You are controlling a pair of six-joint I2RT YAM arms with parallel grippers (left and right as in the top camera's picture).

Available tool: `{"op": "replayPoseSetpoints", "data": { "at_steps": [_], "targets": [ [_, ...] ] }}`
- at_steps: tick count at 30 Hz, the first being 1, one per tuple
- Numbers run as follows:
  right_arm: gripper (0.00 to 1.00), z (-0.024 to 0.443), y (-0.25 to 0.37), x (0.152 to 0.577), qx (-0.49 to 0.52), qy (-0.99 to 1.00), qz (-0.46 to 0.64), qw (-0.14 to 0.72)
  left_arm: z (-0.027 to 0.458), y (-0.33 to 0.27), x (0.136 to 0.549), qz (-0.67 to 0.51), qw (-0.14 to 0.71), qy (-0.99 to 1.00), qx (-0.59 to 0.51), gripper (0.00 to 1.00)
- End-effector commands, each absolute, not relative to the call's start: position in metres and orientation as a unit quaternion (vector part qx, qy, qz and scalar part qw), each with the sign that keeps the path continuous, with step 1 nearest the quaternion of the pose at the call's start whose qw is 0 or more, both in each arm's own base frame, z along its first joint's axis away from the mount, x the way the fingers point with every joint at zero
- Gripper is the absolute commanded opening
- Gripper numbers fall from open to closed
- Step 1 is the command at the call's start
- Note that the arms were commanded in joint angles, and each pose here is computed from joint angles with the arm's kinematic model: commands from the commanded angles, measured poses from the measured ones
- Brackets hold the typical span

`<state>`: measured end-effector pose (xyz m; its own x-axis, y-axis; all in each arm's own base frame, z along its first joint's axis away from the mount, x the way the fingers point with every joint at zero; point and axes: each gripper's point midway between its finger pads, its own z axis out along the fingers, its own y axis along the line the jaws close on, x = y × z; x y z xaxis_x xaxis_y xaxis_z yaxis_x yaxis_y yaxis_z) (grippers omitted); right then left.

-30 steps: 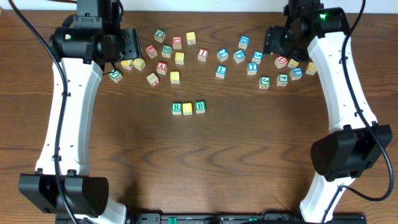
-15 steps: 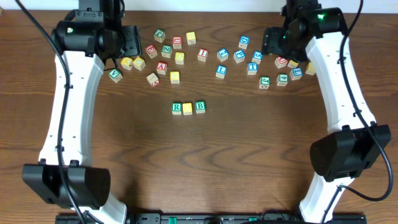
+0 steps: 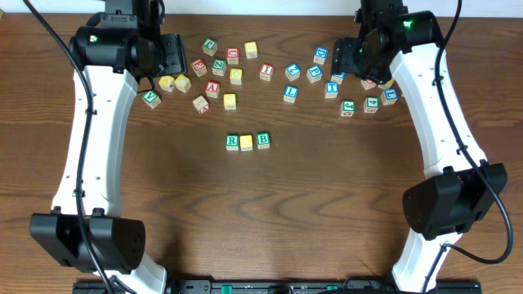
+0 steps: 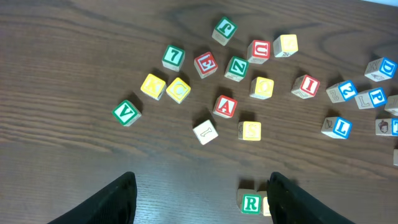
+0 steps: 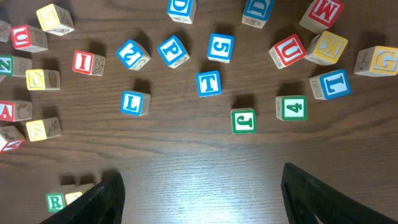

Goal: Spell out ROBOT

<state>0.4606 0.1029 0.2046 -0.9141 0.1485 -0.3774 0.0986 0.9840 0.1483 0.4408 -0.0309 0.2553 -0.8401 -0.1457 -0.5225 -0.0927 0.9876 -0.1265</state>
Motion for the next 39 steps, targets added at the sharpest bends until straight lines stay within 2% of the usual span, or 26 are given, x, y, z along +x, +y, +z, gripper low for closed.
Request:
{"op": "replayPoseSetpoints", "data": {
  "at_steps": [1,19,39],
  "targets": [
    [0.75,0.201,0.107,0.460,0.070,0.977,0.066,0.191,0.257,-0.031,0.441,-0.051,0.275,0.958,-0.057,0.66],
    [0.76,0.176,0.091,0.463,0.087,0.982,0.048,0.161,0.257,-0.031,0.440,-0.050,0.273,0.959,-0.058,0.66],
    [0.75,0.176,0.001,0.477,0.179,0.968,0.032,0.174,0.256,-0.031,0.439,-0.050,0.271,0.960,-0.058,0.67]
  ]
}}
